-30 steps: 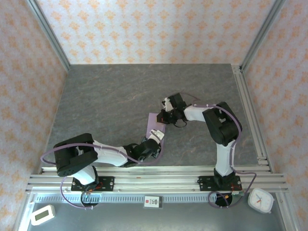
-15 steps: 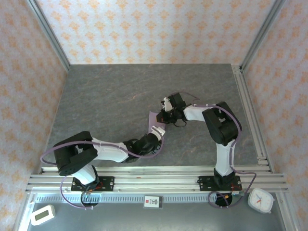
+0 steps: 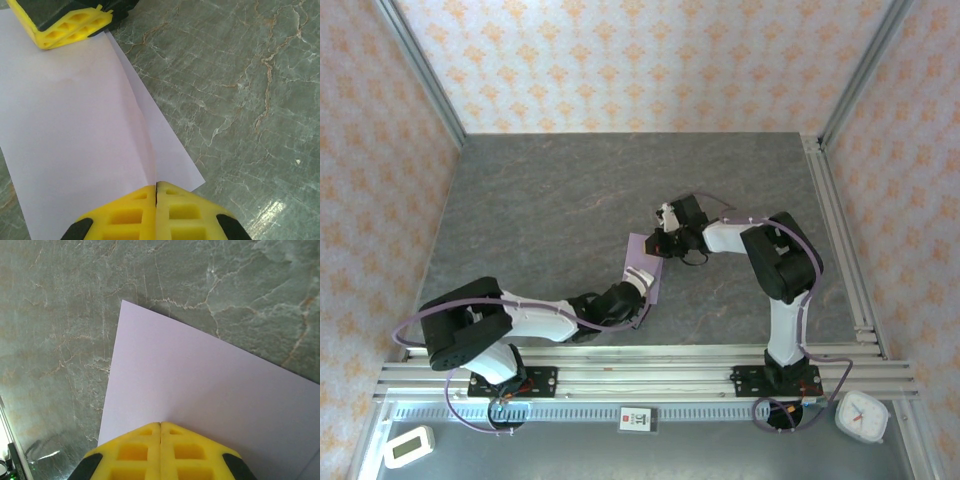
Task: Fold a paper plane with a square sheet of paper (pick it up from the middle)
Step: Fold the triangle a second time at the center of the table.
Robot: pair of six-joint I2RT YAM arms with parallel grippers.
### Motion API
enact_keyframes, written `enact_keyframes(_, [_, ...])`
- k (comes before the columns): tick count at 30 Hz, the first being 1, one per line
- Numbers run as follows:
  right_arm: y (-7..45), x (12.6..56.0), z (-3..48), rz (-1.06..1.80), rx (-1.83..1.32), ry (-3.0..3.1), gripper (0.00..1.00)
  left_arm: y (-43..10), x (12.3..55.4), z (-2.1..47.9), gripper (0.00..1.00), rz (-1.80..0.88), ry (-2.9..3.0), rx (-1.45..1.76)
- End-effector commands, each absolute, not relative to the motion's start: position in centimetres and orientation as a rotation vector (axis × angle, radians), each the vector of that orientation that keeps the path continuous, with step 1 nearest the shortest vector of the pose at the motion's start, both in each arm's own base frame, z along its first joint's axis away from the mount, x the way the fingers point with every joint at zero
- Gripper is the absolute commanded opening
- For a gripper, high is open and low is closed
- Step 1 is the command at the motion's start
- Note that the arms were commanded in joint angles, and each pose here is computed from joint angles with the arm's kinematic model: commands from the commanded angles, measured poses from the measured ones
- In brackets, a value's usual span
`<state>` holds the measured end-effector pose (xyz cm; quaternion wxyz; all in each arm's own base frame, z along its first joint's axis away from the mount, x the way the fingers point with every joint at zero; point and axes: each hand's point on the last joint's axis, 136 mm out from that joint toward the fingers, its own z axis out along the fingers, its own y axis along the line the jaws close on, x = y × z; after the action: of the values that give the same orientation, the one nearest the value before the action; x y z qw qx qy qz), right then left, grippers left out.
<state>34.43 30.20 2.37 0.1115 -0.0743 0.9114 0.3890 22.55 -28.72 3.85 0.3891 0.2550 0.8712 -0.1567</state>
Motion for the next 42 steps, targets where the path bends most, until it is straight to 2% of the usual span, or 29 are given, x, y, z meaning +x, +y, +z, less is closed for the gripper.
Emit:
enact_keyframes(1, [28.7,32.8,-0.3,1.068,-0.148,2.795,0.0,-28.9,22.5,4.0,0.0,-0.37,2.238,0.673])
enact_keyframes(12, [28.2,31.9,-1.1,1.045,-0.146,2.831,0.0,-29.0,24.9,3.9,0.0,-0.251,2.262,0.727])
enact_keyframes(25, [28.4,32.1,-0.8,1.049,-0.153,2.828,0.0,-26.8,23.3,2.9,0.0,-0.316,2.321,0.626])
enact_keyframes(42, [28.1,31.8,-1.7,1.017,-0.155,2.855,0.0,-26.2,24.9,4.8,0.0,-0.215,2.261,0.584])
